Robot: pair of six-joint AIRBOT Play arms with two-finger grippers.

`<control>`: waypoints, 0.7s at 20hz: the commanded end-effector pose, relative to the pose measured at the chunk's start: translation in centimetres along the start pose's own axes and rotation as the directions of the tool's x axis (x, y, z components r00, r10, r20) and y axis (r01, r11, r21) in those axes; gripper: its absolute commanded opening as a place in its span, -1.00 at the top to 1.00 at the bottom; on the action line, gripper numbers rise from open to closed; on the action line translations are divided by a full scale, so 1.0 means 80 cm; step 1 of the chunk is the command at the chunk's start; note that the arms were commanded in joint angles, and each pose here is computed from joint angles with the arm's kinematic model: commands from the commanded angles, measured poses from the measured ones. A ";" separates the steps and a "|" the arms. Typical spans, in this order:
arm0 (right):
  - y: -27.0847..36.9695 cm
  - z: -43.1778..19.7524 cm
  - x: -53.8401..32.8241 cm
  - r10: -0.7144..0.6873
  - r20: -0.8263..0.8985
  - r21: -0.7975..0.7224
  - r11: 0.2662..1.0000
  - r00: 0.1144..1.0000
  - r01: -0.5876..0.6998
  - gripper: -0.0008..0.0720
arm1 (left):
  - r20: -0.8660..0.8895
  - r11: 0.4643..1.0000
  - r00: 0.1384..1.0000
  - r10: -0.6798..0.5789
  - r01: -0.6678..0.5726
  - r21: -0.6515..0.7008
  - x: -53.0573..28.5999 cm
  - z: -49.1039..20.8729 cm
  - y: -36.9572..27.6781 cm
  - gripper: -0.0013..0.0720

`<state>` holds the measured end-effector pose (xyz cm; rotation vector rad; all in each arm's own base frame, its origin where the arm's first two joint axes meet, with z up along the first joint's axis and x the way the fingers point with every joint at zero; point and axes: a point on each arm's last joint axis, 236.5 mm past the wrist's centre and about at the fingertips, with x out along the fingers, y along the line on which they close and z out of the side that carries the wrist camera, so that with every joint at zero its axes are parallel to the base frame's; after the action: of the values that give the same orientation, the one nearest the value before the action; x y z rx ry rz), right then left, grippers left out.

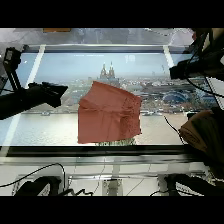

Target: Fold the clothes and pants, and hang the long-sleeved shirts on hangers.

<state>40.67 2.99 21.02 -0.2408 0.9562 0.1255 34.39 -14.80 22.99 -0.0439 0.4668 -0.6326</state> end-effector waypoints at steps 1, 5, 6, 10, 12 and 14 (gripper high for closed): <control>-0.039 -0.100 0.059 0.023 -0.250 0.069 0.998 0.968 -0.006 0.92 | -0.004 1.000 1.000 0.006 -0.006 0.004 0.000 -0.001 0.002 0.93; 0.037 -0.213 0.124 0.493 -0.311 0.292 0.863 0.813 -0.412 0.92 | -0.040 0.997 0.997 0.064 -0.062 0.055 0.001 -0.012 0.020 0.93; 0.065 -0.230 0.132 0.604 -0.265 0.352 0.786 0.752 -0.508 0.92 | -0.053 0.995 0.995 0.081 -0.077 0.069 0.001 -0.016 0.026 0.93; 0.125 -0.303 0.175 0.699 -0.232 0.530 0.674 0.677 -0.514 -0.46 | -0.115 0.994 0.989 0.095 -0.087 0.067 0.019 -0.036 0.042 -0.03; 0.139 -0.323 0.195 0.680 -0.248 0.551 0.685 0.690 -0.476 -0.45 | -0.154 0.996 0.984 0.088 -0.081 0.047 0.034 -0.050 0.051 -0.55; 0.150 -0.325 0.210 0.673 -0.259 0.596 0.676 0.693 -0.433 -0.45 | -0.197 0.996 0.977 0.077 -0.085 -0.034 0.049 -0.066 0.057 -0.55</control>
<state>27.46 6.32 -6.49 0.4653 1.4839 0.4726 36.69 -12.91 18.01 0.0451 0.5950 -0.5659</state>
